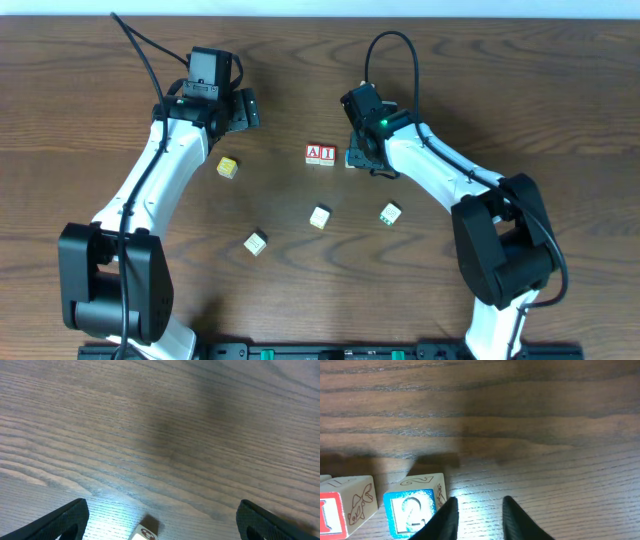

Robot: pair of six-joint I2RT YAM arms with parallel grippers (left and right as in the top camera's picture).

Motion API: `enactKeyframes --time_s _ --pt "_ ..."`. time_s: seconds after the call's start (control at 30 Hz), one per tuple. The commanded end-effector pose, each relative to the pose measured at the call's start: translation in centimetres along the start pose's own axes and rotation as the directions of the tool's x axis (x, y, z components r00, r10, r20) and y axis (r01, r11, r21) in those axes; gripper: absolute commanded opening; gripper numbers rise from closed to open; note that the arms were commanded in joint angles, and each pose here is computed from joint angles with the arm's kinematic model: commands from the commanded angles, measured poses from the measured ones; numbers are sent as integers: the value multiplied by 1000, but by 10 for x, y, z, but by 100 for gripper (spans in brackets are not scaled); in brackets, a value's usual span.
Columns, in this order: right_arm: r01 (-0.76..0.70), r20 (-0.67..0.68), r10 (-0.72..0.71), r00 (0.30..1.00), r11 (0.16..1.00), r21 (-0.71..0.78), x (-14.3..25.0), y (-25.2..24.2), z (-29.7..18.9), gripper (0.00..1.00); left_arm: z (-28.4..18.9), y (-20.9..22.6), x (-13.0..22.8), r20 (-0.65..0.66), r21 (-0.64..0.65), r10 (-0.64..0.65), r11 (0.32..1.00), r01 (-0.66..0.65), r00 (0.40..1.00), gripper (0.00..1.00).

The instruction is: Spell out Ai2

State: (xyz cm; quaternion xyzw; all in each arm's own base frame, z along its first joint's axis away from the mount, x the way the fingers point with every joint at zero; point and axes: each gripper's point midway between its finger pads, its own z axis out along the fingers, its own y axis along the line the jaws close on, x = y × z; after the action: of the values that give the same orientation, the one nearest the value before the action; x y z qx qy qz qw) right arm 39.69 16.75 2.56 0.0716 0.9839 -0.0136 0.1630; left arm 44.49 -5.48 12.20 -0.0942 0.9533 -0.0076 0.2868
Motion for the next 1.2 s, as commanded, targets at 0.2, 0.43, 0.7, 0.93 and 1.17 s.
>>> enactKeyframes --time_s 0.2,0.43,0.7,0.93,1.17 --pt "12 -29 -11 1000 1000 12 11 4 14 24 -2 2 -6 13 -12 2 1000 -2 1000 95" --pt "8 -28 -9 1000 1000 -15 11 10 15 23 -2 2 -6 13 -12 2 1000 -2 1000 95" --pt "13 -30 -14 999 999 -35 12 16 15 28 -2 2 -6 13 -12 2 1000 -2 1000 95" --pt "11 -10 -11 1000 999 -35 7 17 15 28 -2 2 -6 13 -12 2 1000 -2 1000 95" --pt "15 8 -15 1000 999 -42 3 19 15 28 -2 2 -6 13 -12 2 1000 -2 1000 95"
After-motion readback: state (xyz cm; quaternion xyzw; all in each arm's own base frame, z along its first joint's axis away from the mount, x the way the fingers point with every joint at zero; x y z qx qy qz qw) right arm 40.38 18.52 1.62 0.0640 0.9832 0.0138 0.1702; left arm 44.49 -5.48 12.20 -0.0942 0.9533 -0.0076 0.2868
